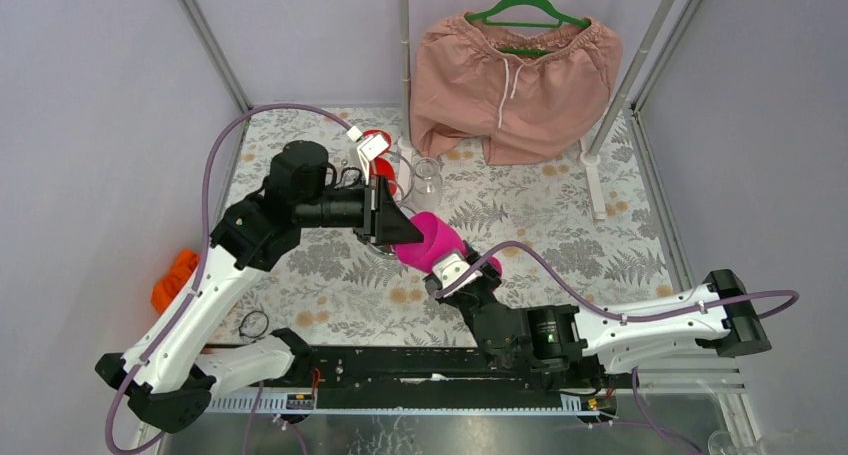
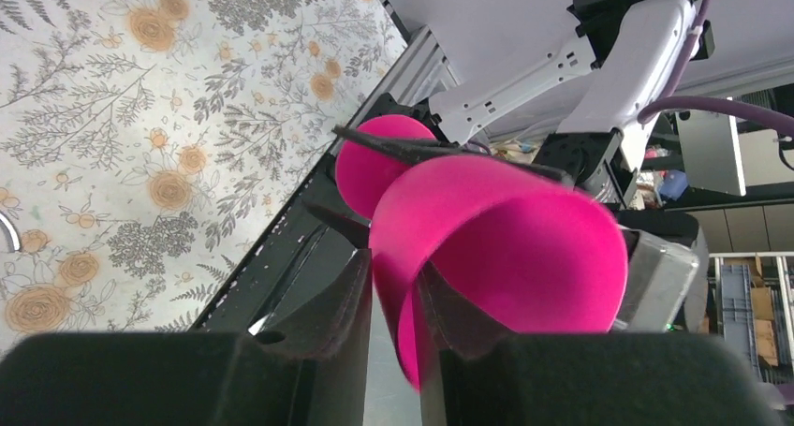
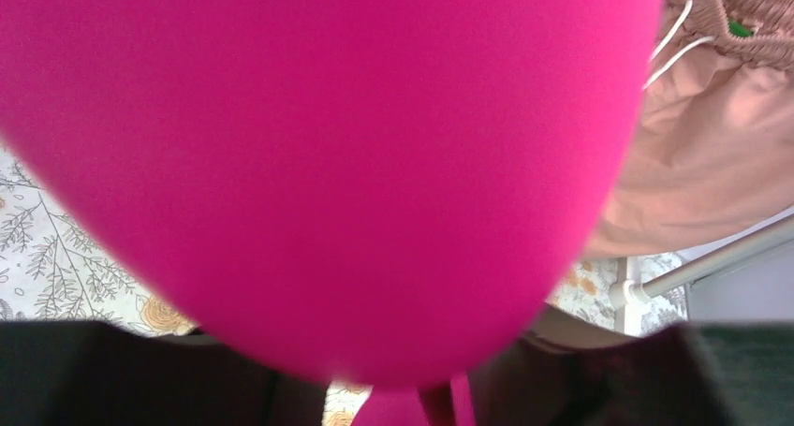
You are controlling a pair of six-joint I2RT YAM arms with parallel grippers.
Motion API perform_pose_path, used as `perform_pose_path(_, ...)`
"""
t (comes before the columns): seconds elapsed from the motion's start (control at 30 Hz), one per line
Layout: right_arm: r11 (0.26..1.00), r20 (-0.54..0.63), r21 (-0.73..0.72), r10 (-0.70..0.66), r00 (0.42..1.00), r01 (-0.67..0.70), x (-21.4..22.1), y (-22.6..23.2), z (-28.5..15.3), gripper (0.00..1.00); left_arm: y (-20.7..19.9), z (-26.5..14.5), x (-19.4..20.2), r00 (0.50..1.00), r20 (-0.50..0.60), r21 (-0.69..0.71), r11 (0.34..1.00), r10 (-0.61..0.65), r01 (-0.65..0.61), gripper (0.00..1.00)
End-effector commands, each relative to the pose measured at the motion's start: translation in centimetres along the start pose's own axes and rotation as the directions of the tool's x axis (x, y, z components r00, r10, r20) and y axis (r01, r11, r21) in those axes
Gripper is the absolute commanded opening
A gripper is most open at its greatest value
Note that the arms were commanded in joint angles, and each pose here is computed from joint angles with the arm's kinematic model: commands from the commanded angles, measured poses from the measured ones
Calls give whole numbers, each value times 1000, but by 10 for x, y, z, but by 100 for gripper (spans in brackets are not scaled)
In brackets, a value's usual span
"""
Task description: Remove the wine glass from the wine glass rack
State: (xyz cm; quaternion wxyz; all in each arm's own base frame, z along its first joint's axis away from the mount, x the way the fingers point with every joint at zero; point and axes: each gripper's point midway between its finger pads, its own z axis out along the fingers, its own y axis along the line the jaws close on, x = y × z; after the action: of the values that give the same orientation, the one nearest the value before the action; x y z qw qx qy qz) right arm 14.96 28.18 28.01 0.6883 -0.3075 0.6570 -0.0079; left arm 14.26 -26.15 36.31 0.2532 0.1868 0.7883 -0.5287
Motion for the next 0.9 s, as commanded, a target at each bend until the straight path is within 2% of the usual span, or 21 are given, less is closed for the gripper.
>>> perform_pose_path(0.0,983,43,21,184,982,-185,-37,-17,-1,62,0,3,-3,1000,4,-18,1000,-9,9,0)
perform_pose_path(0.07,980,40,41,194,980,-196,-40,-24,-2,66,7,6,-8,1000,16,-66,998,-12,13,0)
perform_pose_path(0.27,936,76,81,338,938,-344,-57,-79,-18,67,33,15,-28,998,65,-199,980,2,11,0)
perform_pose_path(0.4,892,83,3,450,889,-452,-59,-114,-37,70,35,25,-36,998,64,-190,982,-4,16,0)
perform_pose_path(0.63,848,62,32,527,848,-529,-44,-138,-48,71,47,49,-46,999,49,-243,970,2,10,0)
perform_pose_path(0.73,832,77,32,550,831,-554,-47,-142,-48,71,59,71,-40,999,4,-356,933,47,-42,0)
perform_pose_path(0.87,810,97,68,576,812,-582,-52,-164,-53,66,56,111,-31,984,-84,-483,857,158,-179,0)
